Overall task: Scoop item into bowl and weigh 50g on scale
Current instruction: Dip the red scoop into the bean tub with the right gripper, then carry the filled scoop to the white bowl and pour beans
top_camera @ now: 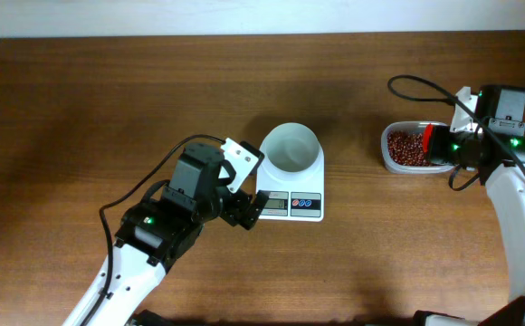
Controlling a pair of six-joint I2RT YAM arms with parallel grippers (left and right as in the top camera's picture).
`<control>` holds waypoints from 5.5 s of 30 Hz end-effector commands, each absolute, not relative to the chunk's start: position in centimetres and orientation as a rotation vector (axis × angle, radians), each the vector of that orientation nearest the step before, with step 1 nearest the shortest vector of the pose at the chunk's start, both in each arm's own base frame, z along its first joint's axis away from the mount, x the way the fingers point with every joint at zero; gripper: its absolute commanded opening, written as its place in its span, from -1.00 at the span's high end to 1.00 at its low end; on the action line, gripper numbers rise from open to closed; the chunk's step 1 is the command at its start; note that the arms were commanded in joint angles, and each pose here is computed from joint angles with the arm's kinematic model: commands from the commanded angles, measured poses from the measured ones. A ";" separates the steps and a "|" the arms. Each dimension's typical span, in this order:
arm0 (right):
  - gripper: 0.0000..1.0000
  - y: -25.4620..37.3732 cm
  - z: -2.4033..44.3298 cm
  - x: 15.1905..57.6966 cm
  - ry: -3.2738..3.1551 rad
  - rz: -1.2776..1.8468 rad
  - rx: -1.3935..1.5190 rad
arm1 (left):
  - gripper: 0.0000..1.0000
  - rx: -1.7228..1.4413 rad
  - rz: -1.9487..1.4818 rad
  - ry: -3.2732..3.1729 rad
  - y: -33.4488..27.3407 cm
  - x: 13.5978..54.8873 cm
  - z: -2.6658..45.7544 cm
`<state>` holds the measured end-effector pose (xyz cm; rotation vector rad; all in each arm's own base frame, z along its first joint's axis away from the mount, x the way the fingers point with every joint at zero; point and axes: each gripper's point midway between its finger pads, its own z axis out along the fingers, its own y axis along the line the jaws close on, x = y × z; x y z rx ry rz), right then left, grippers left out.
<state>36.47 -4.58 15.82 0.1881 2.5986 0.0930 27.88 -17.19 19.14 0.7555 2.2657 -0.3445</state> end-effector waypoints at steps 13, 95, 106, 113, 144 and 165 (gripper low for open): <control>0.92 -7.4 11.2 37.7 2.703 0.012 0.130 | -0.98 0.723 -0.357 2.276 -17.3 27.9 19.1; 0.92 -7.8 11.7 36.8 2.166 1.426 0.495 | -0.98 0.723 -0.357 2.276 -17.3 27.9 19.1; 0.92 -7.3 13.9 37.1 2.042 1.543 0.466 | -0.98 0.723 -0.357 2.276 -17.3 27.9 19.1; 0.92 -4.0 14.2 37.6 2.067 1.611 0.382 | -0.98 0.723 -0.357 2.276 -17.3 27.9 19.1; 0.92 17.6 13.9 39.1 2.176 1.563 -0.516 | -0.98 0.723 -0.357 2.276 -17.3 27.9 19.1; 0.92 18.0 14.2 40.1 1.703 1.125 -1.120 | -0.98 0.723 -0.357 2.276 -17.3 27.9 19.1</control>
